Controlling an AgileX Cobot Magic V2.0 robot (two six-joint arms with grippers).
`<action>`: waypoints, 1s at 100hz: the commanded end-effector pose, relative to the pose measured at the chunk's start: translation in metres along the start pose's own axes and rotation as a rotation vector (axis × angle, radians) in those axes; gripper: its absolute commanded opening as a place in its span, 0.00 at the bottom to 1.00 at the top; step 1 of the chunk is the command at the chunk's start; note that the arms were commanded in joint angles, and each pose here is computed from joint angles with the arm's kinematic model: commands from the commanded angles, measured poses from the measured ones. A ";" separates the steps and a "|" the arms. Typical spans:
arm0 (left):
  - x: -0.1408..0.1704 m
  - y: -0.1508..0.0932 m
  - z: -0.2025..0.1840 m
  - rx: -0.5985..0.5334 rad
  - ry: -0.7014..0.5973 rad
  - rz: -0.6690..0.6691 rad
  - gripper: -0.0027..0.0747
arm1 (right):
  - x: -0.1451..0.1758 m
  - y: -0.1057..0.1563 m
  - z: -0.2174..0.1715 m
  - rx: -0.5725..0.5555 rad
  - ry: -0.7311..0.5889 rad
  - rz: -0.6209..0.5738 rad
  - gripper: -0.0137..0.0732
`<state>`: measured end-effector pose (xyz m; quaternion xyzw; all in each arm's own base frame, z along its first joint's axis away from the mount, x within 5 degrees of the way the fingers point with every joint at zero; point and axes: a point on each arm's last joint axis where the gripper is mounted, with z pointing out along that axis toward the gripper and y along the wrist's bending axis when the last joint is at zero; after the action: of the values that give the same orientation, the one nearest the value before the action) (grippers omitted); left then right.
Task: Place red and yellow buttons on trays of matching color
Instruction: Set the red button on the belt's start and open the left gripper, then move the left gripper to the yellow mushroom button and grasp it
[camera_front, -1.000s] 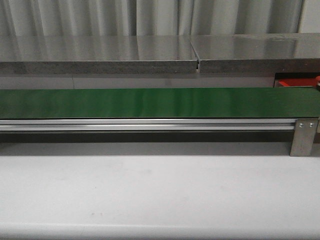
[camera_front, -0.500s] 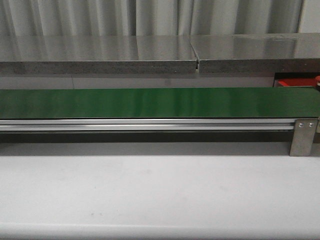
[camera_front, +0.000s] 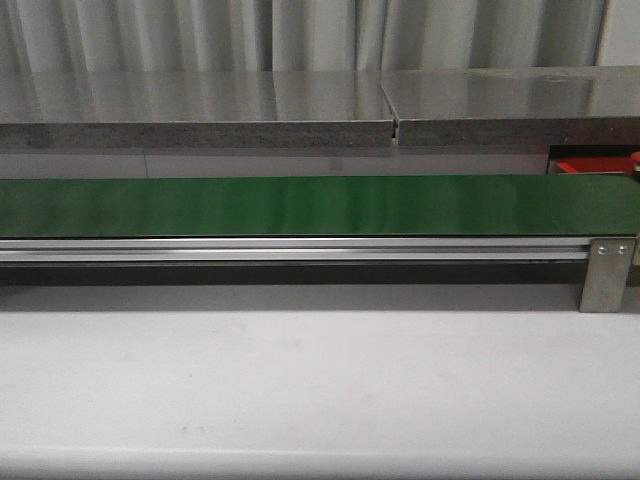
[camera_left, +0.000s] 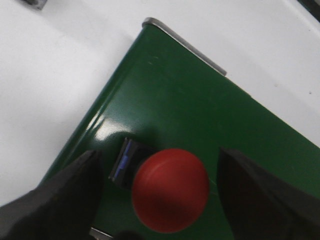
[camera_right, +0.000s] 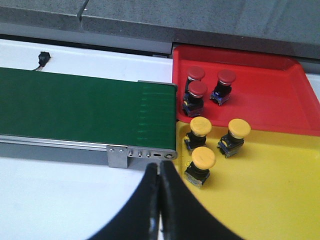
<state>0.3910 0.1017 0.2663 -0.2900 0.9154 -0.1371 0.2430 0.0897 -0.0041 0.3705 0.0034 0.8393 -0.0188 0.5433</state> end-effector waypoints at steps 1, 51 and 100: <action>-0.010 -0.020 -0.033 0.088 -0.108 0.005 0.66 | -0.012 -0.001 -0.004 0.012 -0.086 -0.011 0.07; -0.033 0.014 -0.050 0.026 -0.224 -0.021 0.66 | -0.012 -0.001 -0.004 0.012 -0.086 -0.011 0.07; -0.057 0.055 -0.028 -0.123 -0.354 0.027 0.66 | -0.012 -0.001 -0.004 0.012 -0.086 -0.011 0.07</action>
<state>0.3875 0.1791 0.2603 -0.3163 0.8949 -0.0356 0.3129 0.0897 -0.0041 0.3705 0.0034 0.8393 -0.0188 0.5433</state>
